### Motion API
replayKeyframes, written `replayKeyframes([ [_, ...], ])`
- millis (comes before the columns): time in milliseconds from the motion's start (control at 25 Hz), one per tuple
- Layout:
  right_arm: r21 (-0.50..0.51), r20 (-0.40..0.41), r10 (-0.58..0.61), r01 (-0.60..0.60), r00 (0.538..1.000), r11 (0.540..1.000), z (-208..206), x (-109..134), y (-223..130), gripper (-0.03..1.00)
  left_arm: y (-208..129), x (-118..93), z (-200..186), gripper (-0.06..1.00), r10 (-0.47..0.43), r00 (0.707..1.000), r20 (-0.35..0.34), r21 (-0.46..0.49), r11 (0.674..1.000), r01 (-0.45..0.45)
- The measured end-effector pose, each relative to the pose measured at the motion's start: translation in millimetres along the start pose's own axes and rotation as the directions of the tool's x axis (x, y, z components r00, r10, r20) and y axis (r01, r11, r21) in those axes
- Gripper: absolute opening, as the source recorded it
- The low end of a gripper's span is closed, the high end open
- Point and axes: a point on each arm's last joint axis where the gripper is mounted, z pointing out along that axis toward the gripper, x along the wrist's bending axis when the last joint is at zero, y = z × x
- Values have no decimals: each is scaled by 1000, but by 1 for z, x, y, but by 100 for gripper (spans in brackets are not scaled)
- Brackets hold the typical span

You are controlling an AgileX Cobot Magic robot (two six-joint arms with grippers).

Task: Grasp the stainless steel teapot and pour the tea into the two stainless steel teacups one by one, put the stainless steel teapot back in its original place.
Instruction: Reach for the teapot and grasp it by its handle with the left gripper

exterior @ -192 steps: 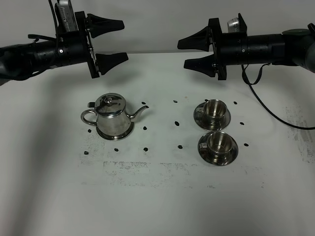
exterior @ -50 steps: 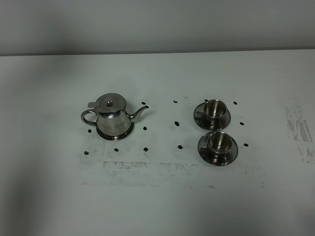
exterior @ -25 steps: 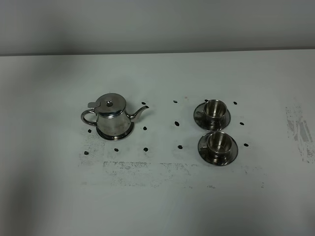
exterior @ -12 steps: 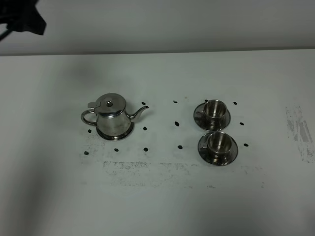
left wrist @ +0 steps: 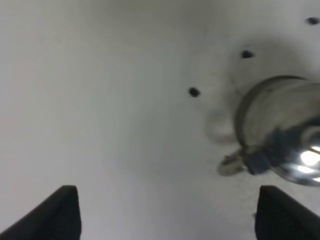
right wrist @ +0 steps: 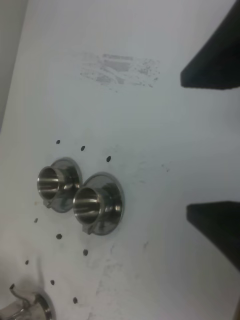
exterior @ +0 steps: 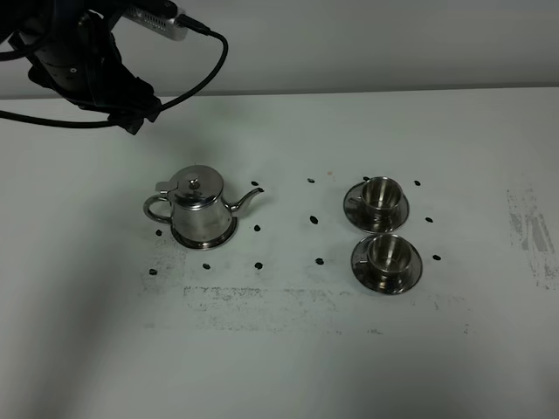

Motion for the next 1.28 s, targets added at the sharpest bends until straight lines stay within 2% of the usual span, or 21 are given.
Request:
replayKeyframes([
  [240, 0, 0, 0, 0, 1000, 1000, 0, 0, 0, 48, 5, 1, 32, 68, 15, 998, -64, 37, 999, -12],
  [480, 0, 0, 0, 0, 1000, 1000, 0, 0, 0, 48, 6, 0, 57, 68, 44, 995, -90, 81, 996, -37],
  [720, 0, 0, 0, 0, 1000, 1000, 0, 0, 0, 48, 7, -4, 74, 68, 54, 995, -86, 93, 995, -46],
  [880, 0, 0, 0, 0, 1000, 1000, 0, 0, 0, 48, 5, -8, 81, 68, 40, 998, -56, 124, 992, -33],
  [1280, 0, 0, 0, 0, 1000, 1000, 0, 0, 0, 48, 6, -21, 84, 68, 52, 998, -26, 129, 990, -48],
])
